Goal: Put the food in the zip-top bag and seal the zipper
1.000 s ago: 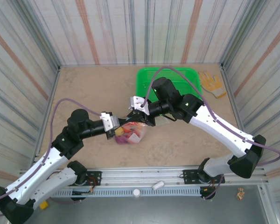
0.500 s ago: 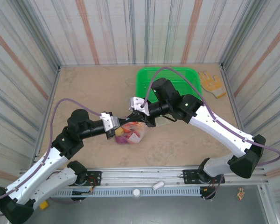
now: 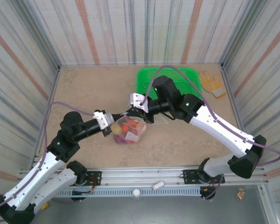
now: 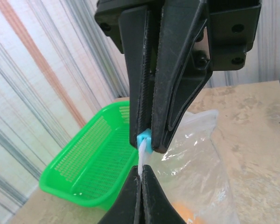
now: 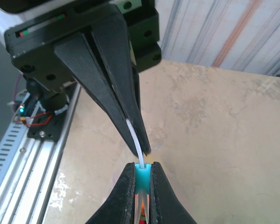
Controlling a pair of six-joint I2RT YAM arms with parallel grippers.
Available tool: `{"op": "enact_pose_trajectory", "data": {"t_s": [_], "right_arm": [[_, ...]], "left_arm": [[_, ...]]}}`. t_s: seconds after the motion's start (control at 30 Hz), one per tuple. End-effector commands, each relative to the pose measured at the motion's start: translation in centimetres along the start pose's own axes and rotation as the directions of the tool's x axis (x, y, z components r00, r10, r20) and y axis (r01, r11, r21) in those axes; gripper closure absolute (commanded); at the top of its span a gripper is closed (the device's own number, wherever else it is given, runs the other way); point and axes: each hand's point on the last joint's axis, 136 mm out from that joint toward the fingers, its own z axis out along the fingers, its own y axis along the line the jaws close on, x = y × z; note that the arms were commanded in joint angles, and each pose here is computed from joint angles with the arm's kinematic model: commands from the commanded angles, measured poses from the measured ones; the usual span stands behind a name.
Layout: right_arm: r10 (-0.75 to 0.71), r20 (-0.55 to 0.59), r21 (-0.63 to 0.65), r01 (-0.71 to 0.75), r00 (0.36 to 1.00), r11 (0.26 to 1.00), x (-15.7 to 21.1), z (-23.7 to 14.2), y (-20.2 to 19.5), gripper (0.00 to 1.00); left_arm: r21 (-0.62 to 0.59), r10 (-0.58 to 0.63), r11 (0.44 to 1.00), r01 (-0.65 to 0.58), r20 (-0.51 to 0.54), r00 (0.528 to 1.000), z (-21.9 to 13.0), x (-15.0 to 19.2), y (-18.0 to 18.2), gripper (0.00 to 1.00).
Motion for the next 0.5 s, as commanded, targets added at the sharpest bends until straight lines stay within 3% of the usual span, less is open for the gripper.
{"op": "enact_pose_trajectory", "data": {"t_s": [0.0,0.47], "right_arm": [[0.04,-0.079,0.108,-0.031,0.996,0.994,1.5,-2.1,-1.8,1.0],[0.108,-0.132,0.197,-0.081,0.985,0.977,4.0,-3.1,-2.9,1.0]], "left_arm": [[-0.131,0.04,0.991,-0.031,0.063,0.997,-1.5,-2.2,2.3,1.0],[-0.326,0.084,0.944,-0.05,0.091,0.992,-4.4,-3.4,4.6,1.0]]}}
